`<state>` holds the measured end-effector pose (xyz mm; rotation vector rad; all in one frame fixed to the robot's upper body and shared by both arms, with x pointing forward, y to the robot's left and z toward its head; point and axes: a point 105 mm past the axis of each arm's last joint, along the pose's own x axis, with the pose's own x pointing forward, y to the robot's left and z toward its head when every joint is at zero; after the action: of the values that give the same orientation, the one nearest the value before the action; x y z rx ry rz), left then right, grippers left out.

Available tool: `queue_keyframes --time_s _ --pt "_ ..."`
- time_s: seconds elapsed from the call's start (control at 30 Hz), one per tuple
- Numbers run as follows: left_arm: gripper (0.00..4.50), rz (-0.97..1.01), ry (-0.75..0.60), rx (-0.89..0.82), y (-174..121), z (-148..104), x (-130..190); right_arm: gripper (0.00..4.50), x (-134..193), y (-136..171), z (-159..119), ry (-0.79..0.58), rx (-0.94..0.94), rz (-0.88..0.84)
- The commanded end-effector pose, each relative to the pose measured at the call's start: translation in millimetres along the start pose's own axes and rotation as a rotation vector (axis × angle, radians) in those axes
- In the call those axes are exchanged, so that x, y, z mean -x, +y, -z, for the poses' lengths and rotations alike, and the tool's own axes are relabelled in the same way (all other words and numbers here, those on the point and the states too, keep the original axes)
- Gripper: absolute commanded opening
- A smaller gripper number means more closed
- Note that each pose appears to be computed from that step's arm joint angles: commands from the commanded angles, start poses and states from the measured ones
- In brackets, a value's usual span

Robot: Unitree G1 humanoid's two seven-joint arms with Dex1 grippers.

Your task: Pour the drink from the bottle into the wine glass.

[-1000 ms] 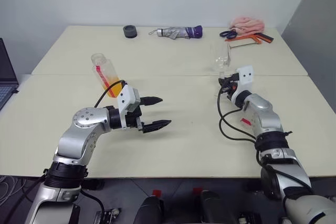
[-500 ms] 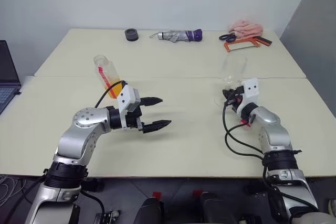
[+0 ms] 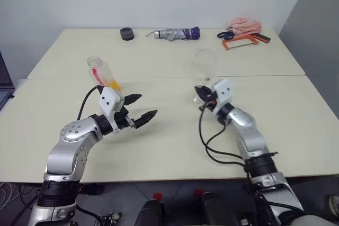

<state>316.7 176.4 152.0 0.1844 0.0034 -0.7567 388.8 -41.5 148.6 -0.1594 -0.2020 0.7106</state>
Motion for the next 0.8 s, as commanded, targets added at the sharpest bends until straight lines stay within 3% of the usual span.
queue_keyframes --time_s 0.03,0.8 --pt "4.50 -0.070 -0.031 -0.056 9 -16 9 0.13 -15 6 -4 -0.004 0.073 -0.058" --pt "4.50 -0.022 -0.070 -0.059 -4 -53 31 0.13 -32 16 29 0.078 0.058 -0.150"
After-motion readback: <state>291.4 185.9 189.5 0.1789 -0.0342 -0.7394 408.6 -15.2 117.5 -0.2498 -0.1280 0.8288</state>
